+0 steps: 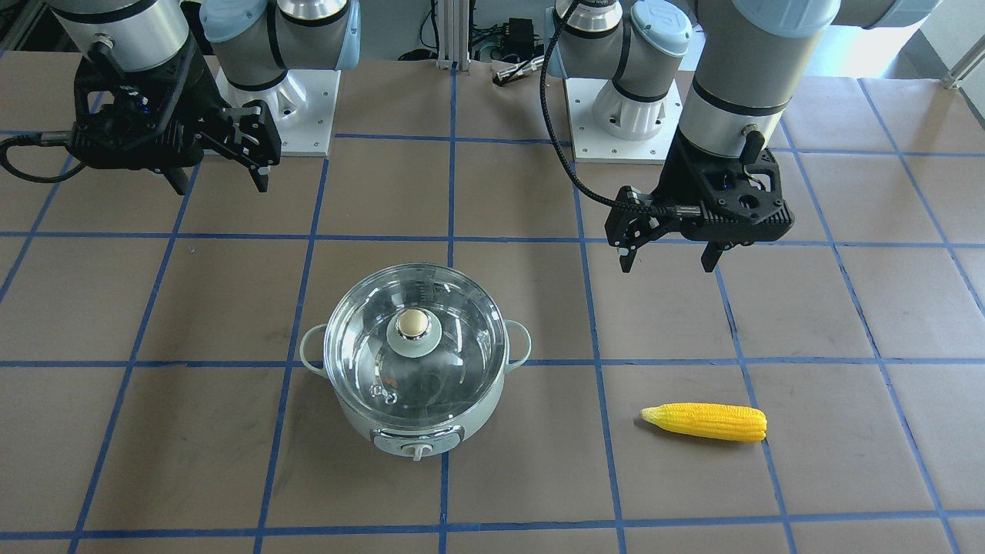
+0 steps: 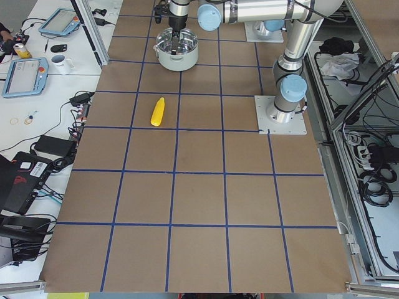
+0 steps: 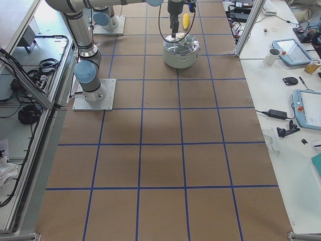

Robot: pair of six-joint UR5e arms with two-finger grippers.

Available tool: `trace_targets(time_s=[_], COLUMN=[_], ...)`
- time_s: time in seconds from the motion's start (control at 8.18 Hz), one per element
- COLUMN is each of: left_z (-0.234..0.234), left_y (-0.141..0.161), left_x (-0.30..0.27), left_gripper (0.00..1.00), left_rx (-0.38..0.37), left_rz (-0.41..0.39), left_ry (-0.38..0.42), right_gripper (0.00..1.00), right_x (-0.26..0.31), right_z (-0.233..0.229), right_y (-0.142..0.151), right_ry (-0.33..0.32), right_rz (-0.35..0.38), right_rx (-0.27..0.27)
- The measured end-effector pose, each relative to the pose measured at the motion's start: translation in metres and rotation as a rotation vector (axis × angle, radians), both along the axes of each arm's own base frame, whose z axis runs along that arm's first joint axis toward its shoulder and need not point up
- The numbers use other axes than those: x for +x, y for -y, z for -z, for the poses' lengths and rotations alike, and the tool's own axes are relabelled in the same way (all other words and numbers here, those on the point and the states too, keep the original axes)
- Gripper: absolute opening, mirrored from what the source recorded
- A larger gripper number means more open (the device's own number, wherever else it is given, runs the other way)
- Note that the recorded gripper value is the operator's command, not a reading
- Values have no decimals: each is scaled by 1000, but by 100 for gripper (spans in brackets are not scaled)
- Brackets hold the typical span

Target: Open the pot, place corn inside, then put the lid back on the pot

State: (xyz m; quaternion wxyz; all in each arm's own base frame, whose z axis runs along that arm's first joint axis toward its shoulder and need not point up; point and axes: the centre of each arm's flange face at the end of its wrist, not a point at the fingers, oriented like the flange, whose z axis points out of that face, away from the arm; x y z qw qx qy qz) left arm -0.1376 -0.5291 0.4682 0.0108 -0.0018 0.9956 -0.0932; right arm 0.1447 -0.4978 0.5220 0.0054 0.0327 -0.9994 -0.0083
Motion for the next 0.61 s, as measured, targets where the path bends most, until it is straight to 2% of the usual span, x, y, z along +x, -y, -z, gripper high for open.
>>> trace_targets(time_s=[0.37, 0.49, 0.61], left_z=[4, 6, 7], left_y=[3, 5, 6], left_x=[0, 0, 0], left_gripper=[100, 100, 100], left_rx=[1, 1, 0], left_rz=[-36, -95, -190], left_ry=[-6, -18, -35], right_gripper=[86, 86, 86], right_x=[0, 2, 4], right_z=[1, 2, 3], right_y=[2, 3, 8], right_ry=[3, 17, 30], right_rz=[1, 4, 8], right_rx=[1, -4, -16])
